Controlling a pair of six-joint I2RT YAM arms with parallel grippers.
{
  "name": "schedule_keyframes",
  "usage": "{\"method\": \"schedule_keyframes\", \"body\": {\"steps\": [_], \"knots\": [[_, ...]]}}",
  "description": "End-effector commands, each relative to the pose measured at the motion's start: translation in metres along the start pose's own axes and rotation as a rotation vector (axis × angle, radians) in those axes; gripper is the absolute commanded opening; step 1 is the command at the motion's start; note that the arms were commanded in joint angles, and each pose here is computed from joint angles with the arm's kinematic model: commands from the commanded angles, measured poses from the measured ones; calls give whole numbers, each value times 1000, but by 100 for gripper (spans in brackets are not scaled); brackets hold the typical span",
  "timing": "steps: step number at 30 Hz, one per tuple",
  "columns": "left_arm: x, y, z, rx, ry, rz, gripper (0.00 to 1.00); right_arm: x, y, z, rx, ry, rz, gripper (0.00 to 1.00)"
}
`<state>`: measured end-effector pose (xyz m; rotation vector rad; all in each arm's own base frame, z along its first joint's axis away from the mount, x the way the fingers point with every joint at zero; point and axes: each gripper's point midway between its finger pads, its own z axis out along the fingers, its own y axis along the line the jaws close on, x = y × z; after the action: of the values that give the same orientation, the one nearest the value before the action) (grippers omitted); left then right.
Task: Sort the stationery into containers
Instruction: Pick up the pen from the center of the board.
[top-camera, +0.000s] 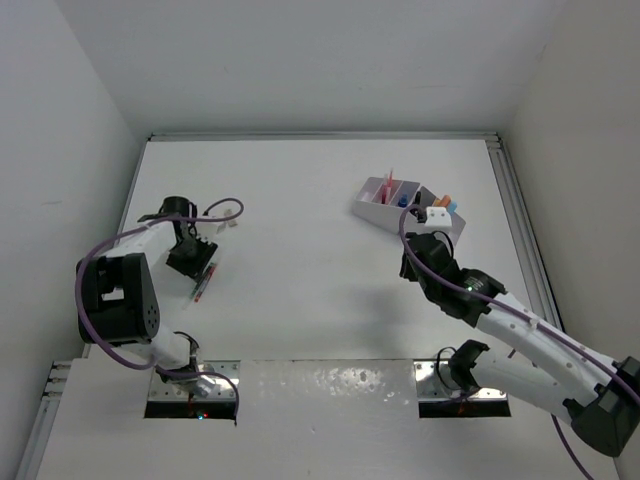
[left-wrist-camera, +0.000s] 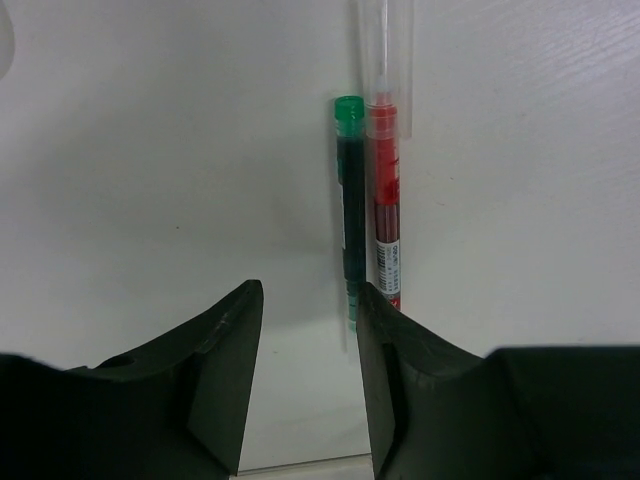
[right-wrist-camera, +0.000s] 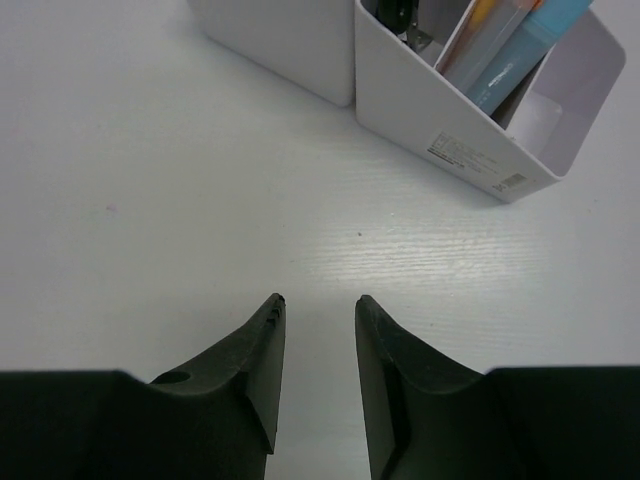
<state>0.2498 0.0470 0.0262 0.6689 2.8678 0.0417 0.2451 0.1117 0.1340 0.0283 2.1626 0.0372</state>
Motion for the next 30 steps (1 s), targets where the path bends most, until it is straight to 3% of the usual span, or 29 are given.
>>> {"method": "schedule_keyframes", "body": {"steps": [1,14,22,26,30], "knots": [[-3,3,3,-25,-24,23,40,-6,-6,-4,23,-40,32,34],[4,-7,27,-35,-2,17,37,-11,-12,-8,42,-54,22,34],[16,8,38,-76,27,-13,21,-9,-17,-10,58,-58,26,34],[13,9,42,-44,28,-42,1,-10,-16,-10,57,-60,27,34],[-8,23,23,-54,-45,-80,0,-10,-17,-10,59,-58,25,34]]}}
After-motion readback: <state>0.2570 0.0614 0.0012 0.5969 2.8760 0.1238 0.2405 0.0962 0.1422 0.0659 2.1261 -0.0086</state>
